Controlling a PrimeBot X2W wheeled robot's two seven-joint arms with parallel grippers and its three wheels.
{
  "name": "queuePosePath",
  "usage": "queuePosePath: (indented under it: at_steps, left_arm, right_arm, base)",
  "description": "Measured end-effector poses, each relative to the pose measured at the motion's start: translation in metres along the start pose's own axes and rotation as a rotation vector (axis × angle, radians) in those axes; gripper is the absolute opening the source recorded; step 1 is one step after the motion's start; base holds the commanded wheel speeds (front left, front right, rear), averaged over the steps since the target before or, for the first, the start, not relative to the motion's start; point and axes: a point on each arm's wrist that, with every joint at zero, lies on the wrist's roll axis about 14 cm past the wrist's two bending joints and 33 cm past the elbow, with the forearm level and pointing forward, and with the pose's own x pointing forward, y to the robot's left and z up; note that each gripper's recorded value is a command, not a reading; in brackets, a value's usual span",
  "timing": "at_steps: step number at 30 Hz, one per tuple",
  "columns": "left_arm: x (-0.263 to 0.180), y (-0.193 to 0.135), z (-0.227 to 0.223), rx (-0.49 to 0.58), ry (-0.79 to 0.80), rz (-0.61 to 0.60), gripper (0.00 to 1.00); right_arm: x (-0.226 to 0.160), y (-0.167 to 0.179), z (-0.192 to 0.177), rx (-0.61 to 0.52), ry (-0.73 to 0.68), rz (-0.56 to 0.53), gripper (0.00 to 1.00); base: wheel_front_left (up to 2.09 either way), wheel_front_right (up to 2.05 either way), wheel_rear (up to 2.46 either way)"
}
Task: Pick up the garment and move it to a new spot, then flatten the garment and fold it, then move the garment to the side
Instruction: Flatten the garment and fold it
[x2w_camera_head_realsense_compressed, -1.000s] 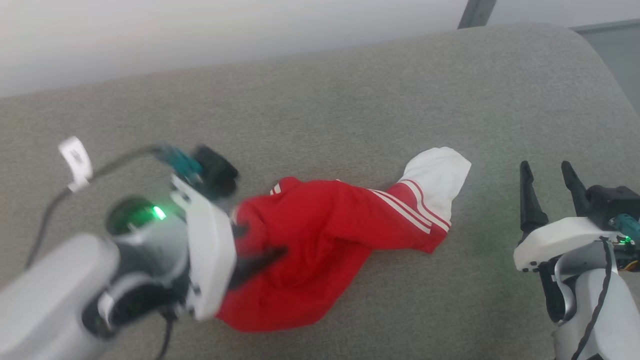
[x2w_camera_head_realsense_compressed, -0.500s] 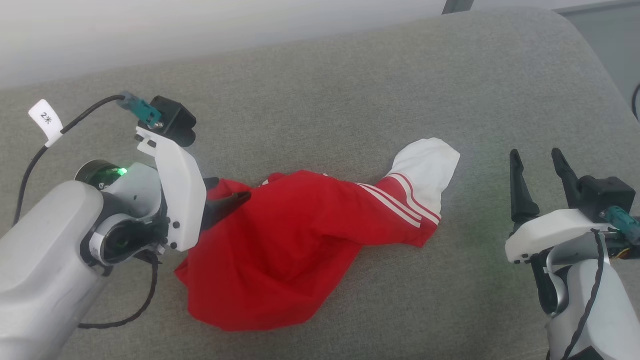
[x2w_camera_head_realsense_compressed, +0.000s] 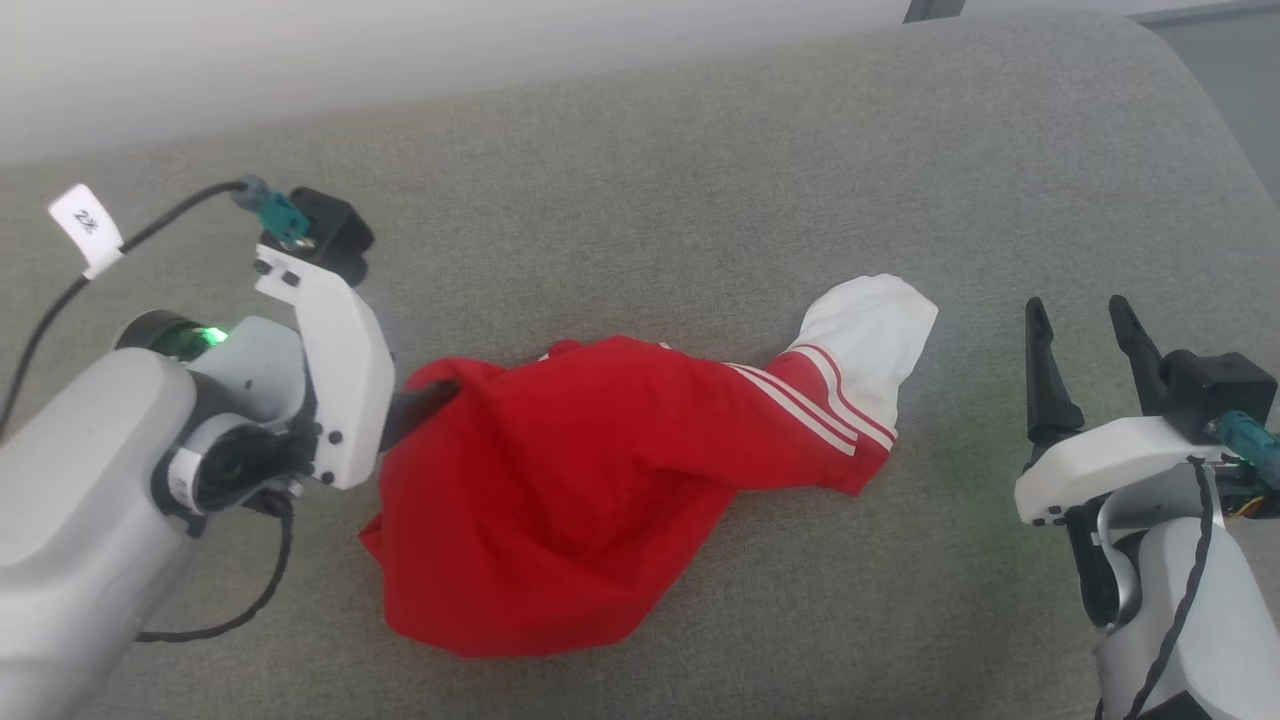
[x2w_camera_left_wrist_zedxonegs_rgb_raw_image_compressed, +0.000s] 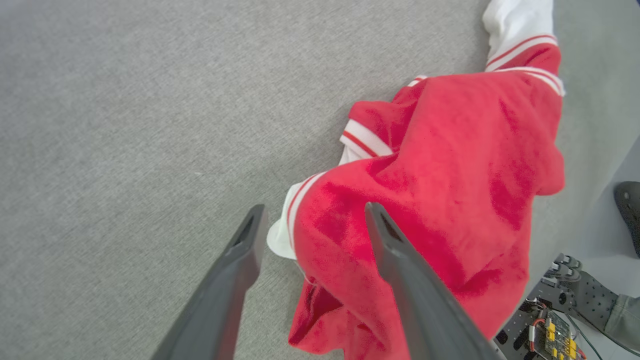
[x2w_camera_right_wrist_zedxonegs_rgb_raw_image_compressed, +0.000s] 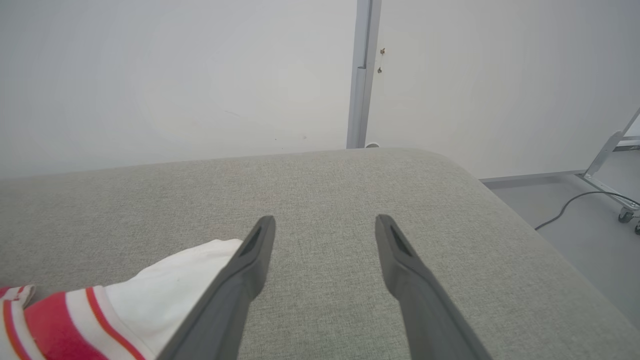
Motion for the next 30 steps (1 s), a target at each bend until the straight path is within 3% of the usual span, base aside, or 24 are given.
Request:
queuePosePath:
  at_steps: [11, 12, 13, 21, 25, 30]
  left_arm:
    - [0.004, 0.000, -0.029, -0.130, 0.136, -0.007, 1.00]
    - [0.005, -0.001, -0.034, -0.134, 0.155, -0.011, 0.75]
    - [0.009, -0.006, -0.036, -0.195, 0.158, -0.035, 0.00]
    - [0.004, -0.040, -0.013, -0.216, 0.090, -0.171, 0.00]
    - [-0.007, -0.074, 0.002, -0.186, 0.048, -0.274, 0.00]
    - [-0.020, -0.118, -0.010, -0.131, 0.073, -0.389, 0.00]
  right_arm:
    - [0.003, 0.003, -0.003, 0.005, 0.008, 0.006, 1.00]
    - [0.004, 0.003, -0.003, 0.005, 0.006, 0.006, 1.00]
    - [0.005, 0.004, -0.003, 0.006, 0.006, 0.008, 1.00]
    - [0.007, 0.005, 0.002, 0.006, -0.009, 0.012, 1.00]
    - [0.005, 0.005, 0.006, 0.006, -0.019, 0.010, 1.00]
    - [0.002, 0.004, 0.008, 0.006, -0.023, 0.008, 1.00]
  base:
    - [0.00, 0.00, 0.00]
    - [0.00, 0.00, 0.00]
    - [0.00, 0.00, 0.00]
    - [0.00, 0.00, 0.00]
    - [0.00, 0.00, 0.00]
    - [0.00, 0.00, 0.00]
